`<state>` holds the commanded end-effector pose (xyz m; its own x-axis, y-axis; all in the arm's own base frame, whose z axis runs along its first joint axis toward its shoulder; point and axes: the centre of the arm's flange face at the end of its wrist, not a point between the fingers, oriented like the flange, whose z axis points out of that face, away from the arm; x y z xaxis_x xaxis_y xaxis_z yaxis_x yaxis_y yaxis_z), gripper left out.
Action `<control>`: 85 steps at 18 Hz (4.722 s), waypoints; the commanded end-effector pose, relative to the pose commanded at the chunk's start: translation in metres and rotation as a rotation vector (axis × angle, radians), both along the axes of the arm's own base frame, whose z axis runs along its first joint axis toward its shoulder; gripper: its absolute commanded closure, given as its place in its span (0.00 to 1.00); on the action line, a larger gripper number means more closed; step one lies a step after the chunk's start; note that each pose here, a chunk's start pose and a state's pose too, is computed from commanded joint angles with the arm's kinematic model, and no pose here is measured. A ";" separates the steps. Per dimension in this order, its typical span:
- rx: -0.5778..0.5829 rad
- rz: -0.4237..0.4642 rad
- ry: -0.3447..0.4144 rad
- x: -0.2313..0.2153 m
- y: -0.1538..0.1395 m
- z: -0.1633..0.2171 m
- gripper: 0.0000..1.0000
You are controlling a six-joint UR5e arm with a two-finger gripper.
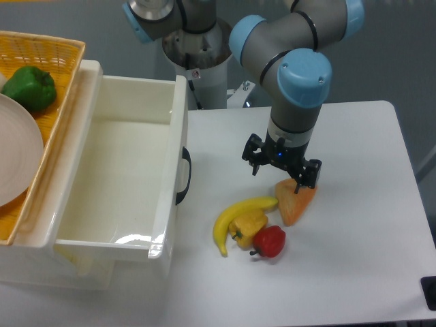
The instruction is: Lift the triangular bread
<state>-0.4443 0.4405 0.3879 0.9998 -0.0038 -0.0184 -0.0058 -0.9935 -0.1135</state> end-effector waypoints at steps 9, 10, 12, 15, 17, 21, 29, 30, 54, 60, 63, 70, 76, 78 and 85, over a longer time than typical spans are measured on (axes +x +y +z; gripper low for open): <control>-0.005 -0.001 0.003 0.000 0.003 -0.007 0.00; -0.012 0.001 0.007 -0.001 0.001 -0.008 0.00; -0.015 0.006 0.013 -0.003 -0.001 -0.008 0.00; -0.008 0.022 0.013 -0.010 -0.006 -0.013 0.00; -0.015 0.027 0.001 -0.015 -0.006 -0.023 0.00; -0.022 0.028 -0.010 -0.021 -0.005 -0.038 0.00; -0.067 -0.039 -0.076 -0.055 -0.018 -0.101 0.00; -0.066 -0.051 -0.083 -0.056 -0.019 -0.105 0.00; -0.152 -0.048 -0.135 -0.060 -0.039 -0.179 0.00; -0.193 -0.066 -0.111 -0.057 -0.036 -0.181 0.00; -0.195 -0.059 -0.127 -0.054 -0.038 -0.187 0.00; -0.202 -0.065 -0.144 -0.049 -0.040 -0.195 0.12; -0.191 -0.059 -0.133 -0.057 -0.039 -0.187 0.88; -0.187 -0.062 -0.128 -0.058 -0.038 -0.185 0.91; -0.130 -0.056 -0.102 -0.073 -0.030 -0.152 1.00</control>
